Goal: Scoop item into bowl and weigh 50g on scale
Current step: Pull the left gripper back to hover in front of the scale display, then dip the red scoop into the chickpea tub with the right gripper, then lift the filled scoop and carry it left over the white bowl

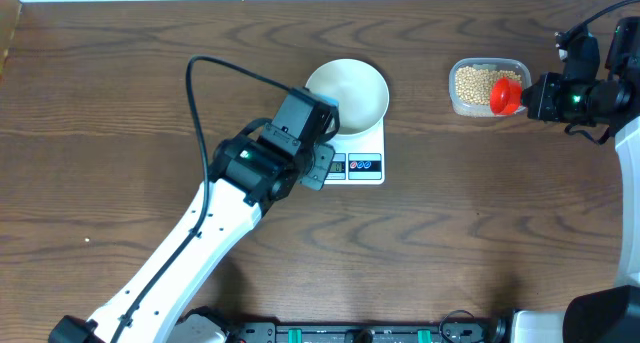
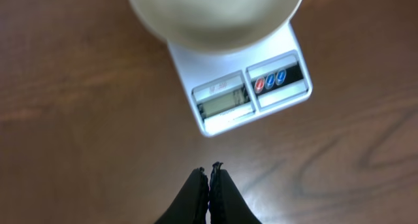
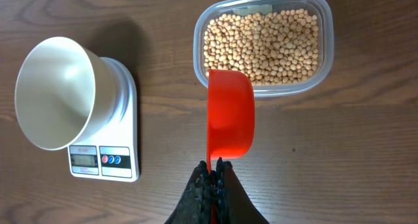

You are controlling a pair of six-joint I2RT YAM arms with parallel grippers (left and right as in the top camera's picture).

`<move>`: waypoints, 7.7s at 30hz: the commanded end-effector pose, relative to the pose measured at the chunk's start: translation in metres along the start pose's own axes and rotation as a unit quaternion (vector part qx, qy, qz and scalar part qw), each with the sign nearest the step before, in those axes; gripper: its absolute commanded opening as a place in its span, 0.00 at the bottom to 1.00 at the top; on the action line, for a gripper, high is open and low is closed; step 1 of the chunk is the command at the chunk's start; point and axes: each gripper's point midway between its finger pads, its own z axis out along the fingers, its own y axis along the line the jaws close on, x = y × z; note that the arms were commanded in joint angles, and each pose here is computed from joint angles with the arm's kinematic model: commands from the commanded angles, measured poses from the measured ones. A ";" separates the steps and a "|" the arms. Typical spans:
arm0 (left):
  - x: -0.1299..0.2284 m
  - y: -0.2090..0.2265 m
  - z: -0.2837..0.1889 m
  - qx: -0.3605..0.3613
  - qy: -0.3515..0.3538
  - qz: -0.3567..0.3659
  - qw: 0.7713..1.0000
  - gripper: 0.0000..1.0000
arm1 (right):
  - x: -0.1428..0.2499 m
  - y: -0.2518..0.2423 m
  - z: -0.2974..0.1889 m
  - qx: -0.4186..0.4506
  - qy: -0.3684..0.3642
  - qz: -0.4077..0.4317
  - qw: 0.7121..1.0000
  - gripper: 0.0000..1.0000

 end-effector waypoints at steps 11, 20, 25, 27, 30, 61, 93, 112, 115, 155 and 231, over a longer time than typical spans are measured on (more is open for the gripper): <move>0.051 -0.012 0.002 0.039 -0.006 -0.063 0.997 0.07 | 0.000 0.002 -0.002 -0.005 0.005 -0.005 1.000 0.01; 0.042 -0.014 0.010 0.071 -0.148 -0.069 0.984 0.07 | 0.001 0.007 -0.002 -0.020 0.006 -0.004 1.000 0.01; 0.041 -0.017 0.039 0.062 -0.122 -0.045 0.990 0.07 | 0.000 0.007 -0.002 -0.019 0.004 -0.005 1.000 0.01; 0.043 -0.018 0.055 0.057 -0.106 -0.033 0.992 0.07 | 0.000 0.007 -0.002 -0.020 0.004 -0.005 1.000 0.01; 0.046 -0.018 0.079 0.050 -0.085 -0.028 0.995 0.07 | -0.001 0.007 -0.002 -0.020 0.003 -0.005 1.000 0.01; 0.049 -0.012 0.087 0.044 -0.073 -0.035 0.996 0.99 | -0.005 0.005 -0.001 -0.015 -0.006 -0.004 1.000 0.01; 0.049 -0.012 0.087 0.044 -0.073 -0.035 0.996 0.99 | -0.028 -0.071 0.079 0.100 0.010 -0.070 0.993 0.01; 0.049 -0.012 0.087 0.044 -0.073 -0.035 0.996 0.99 | 0.001 -0.080 0.151 0.072 0.074 -0.028 0.994 0.01; 0.049 -0.012 0.087 0.044 -0.073 -0.035 0.996 0.99 | 0.015 -0.069 0.172 0.020 0.098 0.001 0.995 0.01; 0.049 -0.012 0.087 0.044 -0.073 -0.035 0.996 0.99 | -0.006 -0.071 0.141 -0.274 0.040 0.218 0.936 0.01; 0.049 -0.012 0.087 0.044 -0.073 -0.035 0.996 0.99 | -0.028 0.140 0.108 -0.566 0.143 0.116 0.804 0.01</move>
